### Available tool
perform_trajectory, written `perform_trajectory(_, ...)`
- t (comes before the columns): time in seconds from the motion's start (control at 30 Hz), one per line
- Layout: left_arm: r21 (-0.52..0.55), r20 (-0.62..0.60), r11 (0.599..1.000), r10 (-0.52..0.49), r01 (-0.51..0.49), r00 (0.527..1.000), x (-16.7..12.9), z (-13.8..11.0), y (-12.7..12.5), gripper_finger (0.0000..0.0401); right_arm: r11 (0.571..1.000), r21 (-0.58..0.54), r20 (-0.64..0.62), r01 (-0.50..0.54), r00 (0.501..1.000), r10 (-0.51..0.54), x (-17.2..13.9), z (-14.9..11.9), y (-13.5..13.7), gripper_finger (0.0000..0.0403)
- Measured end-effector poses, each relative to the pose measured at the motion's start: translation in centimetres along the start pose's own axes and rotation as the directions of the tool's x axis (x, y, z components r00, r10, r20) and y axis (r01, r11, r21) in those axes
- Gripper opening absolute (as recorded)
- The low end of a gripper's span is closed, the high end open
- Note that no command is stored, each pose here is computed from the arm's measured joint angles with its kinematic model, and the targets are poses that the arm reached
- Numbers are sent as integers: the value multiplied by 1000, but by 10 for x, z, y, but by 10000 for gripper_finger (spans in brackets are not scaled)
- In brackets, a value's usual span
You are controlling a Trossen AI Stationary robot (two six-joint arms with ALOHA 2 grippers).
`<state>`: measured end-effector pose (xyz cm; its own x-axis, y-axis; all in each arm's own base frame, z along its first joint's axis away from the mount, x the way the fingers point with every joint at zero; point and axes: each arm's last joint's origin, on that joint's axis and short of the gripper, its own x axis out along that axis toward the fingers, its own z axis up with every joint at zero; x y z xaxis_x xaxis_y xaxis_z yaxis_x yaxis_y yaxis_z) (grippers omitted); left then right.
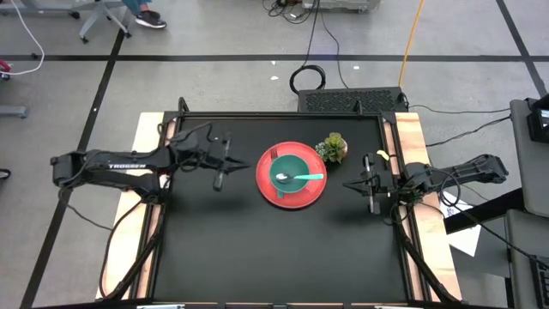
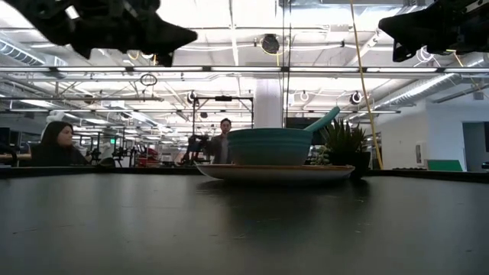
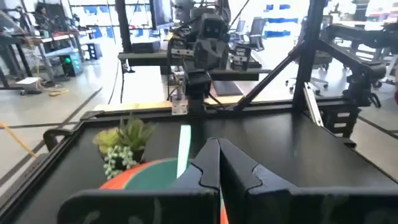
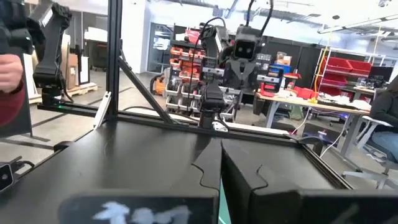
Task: Set table place
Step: Return to Home Position
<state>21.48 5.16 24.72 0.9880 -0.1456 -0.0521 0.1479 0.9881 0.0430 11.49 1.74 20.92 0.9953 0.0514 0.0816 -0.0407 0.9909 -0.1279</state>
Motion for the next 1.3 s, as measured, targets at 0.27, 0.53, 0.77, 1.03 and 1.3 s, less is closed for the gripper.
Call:
perform_trajectory(0.27,2,66,998,66,-66,996,-28,-21,-13,0,1000,7,-1,-3,1000,3,0,0,0,0)
perform_trajectory(0.53,-26,67,986,165,-164,984,-42,-33,-17,0,1000,7,-2,-4,1000,4,0,0,0,0)
perform_trajectory(0.77,-8,125,982,189,-190,974,-57,-34,-23,0,1000,11,-3,-5,1000,5,0,0,0,0)
perform_trajectory(1.03,-47,162,979,205,-200,965,-69,-40,-29,0,1000,18,-7,-5,1000,5,0,-1,0,0)
perform_trajectory(1.3,-88,155,977,205,-194,966,-74,-52,-32,0,1000,22,-7,-5,1000,5,0,-1,0,0)
